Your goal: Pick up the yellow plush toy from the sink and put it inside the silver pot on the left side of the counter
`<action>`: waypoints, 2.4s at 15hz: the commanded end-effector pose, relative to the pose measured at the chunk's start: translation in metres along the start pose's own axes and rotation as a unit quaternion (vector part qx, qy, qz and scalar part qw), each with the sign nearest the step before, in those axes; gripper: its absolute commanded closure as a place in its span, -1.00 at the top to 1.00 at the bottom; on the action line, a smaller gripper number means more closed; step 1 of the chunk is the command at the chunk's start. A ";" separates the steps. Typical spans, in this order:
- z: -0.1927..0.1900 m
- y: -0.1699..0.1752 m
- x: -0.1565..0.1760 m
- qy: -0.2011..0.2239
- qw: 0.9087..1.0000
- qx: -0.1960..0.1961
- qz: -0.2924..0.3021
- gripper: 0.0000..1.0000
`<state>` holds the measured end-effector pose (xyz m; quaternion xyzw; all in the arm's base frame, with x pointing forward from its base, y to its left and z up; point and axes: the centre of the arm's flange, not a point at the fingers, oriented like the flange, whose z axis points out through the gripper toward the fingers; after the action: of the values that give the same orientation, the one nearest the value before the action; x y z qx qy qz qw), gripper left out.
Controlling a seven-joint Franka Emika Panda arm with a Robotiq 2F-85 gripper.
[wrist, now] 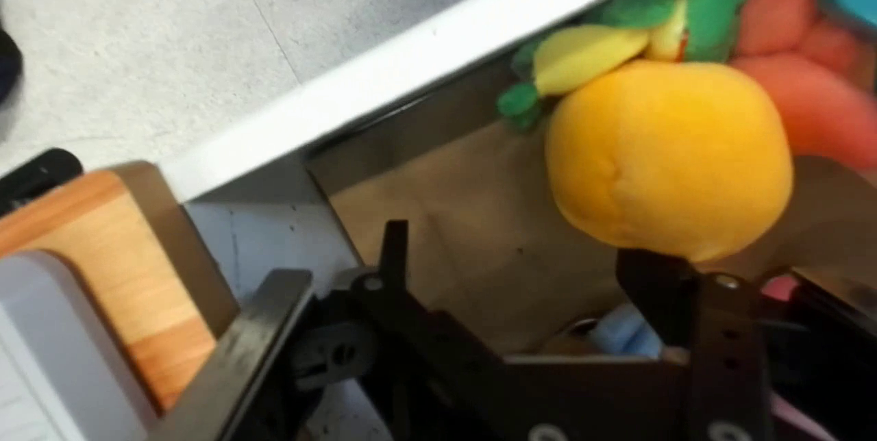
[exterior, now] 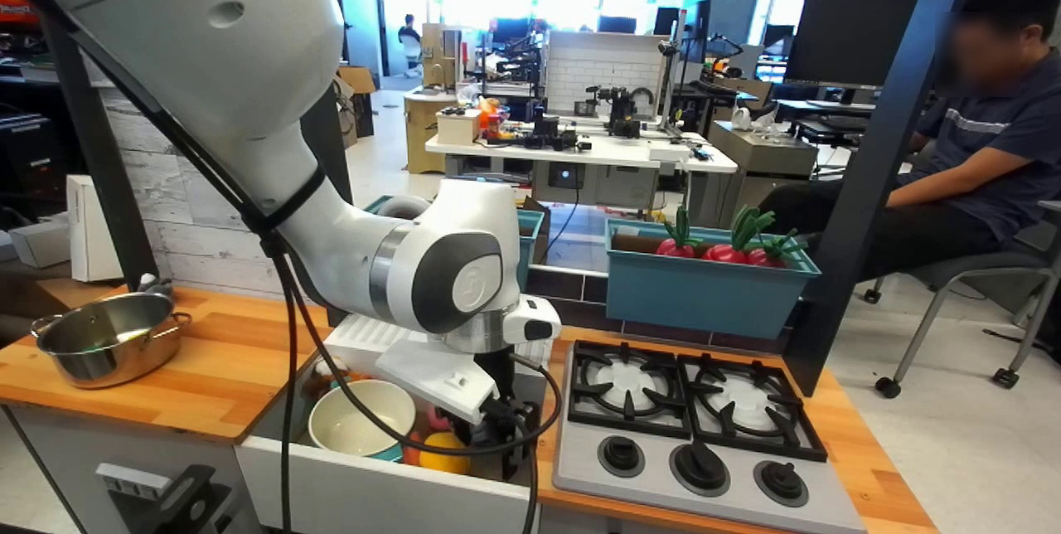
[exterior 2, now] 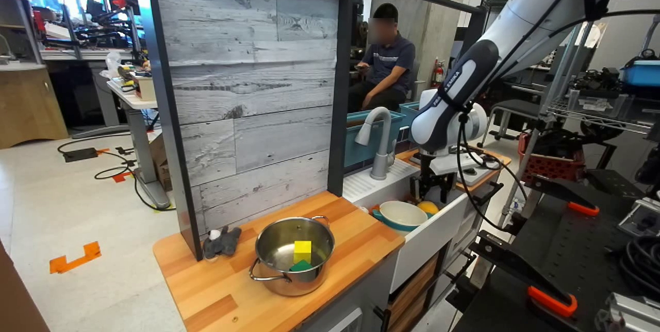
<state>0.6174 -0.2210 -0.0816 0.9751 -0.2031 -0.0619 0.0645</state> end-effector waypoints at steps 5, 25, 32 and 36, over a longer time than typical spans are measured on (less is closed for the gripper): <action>-0.007 0.036 -0.018 0.022 0.982 0.105 -0.157 1.00; -0.002 0.041 0.004 0.059 0.971 0.186 -0.141 1.00; 0.006 0.036 0.017 0.080 0.971 0.192 -0.116 0.50; 0.007 0.036 0.022 0.096 0.972 0.185 -0.110 -0.03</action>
<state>0.6159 -0.2504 -0.0768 0.9896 -0.0830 0.0394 -0.1110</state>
